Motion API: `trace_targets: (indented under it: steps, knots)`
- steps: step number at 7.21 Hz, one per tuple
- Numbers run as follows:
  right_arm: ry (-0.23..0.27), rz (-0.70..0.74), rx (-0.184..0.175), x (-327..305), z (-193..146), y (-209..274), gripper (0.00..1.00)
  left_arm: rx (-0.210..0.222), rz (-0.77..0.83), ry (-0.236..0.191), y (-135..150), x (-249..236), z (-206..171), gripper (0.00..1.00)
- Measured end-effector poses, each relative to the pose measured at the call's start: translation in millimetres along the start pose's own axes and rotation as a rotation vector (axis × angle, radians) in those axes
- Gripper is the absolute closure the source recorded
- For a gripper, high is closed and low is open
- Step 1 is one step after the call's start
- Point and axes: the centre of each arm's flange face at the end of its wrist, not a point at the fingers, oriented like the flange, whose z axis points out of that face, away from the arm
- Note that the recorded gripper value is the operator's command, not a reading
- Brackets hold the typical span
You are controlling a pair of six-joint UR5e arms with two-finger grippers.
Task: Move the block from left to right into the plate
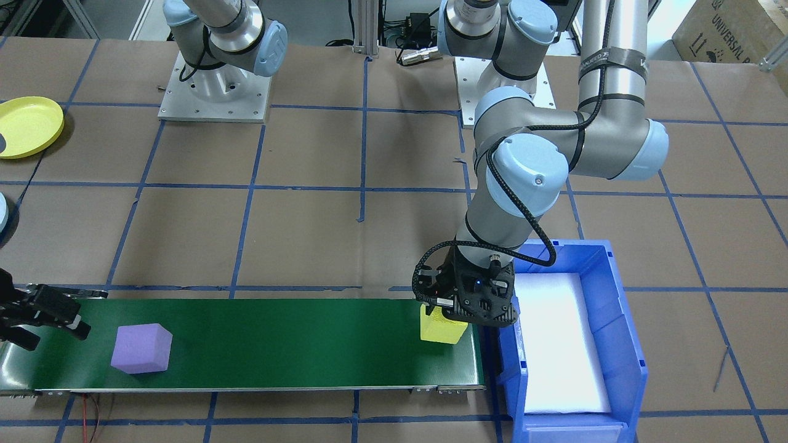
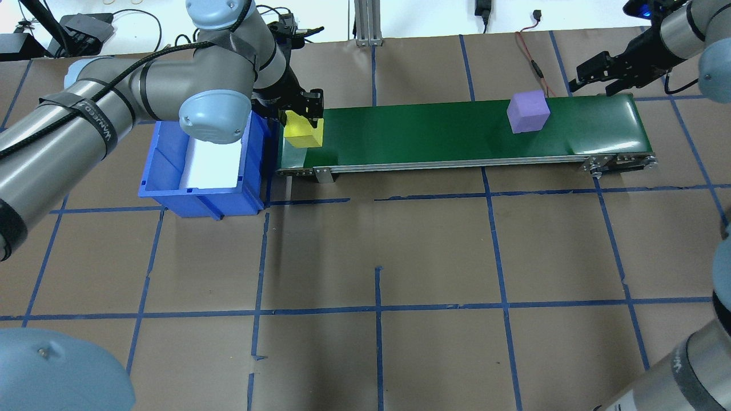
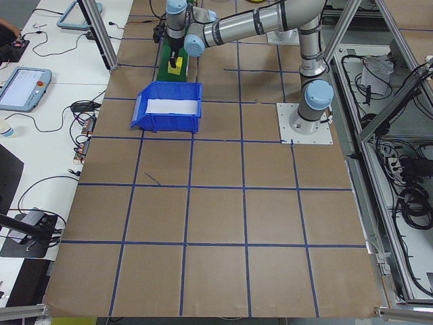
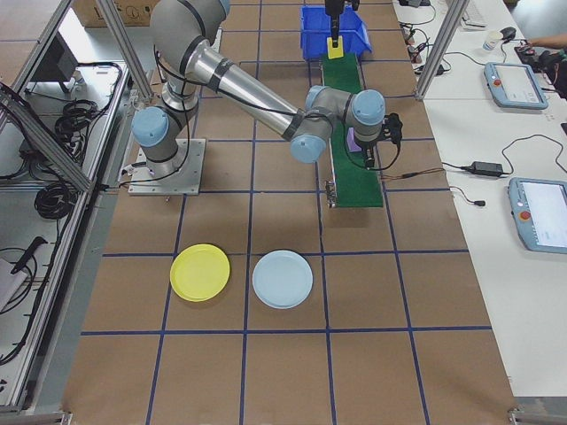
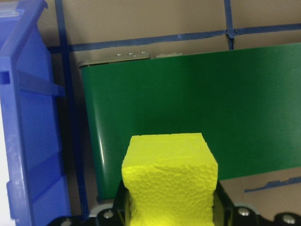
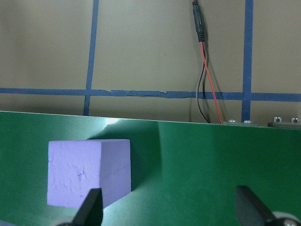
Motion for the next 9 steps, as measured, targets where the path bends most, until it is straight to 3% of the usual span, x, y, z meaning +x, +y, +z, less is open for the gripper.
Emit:
trace_targets:
  steps: [1,2,6,9]
  knots:
    - [-0.003,0.013,-0.002,0.2,1.9,0.0,0.0,0.008,0.001,-0.001,-2.5,-0.4,3.2,0.03]
    - [-0.006,0.02,-0.005,0.9,4.5,0.1,0.0,0.023,0.002,-0.001,-5.7,-0.9,5.8,0.0]
    - [-0.001,0.025,-0.027,-0.5,17.7,1.2,0.0,0.075,-0.001,-0.009,-15.6,-0.3,-10.9,0.0]
    - [0.024,0.032,-0.059,8.6,32.4,2.9,0.0,0.015,-0.006,-0.037,13.9,0.9,-90.7,0.0]
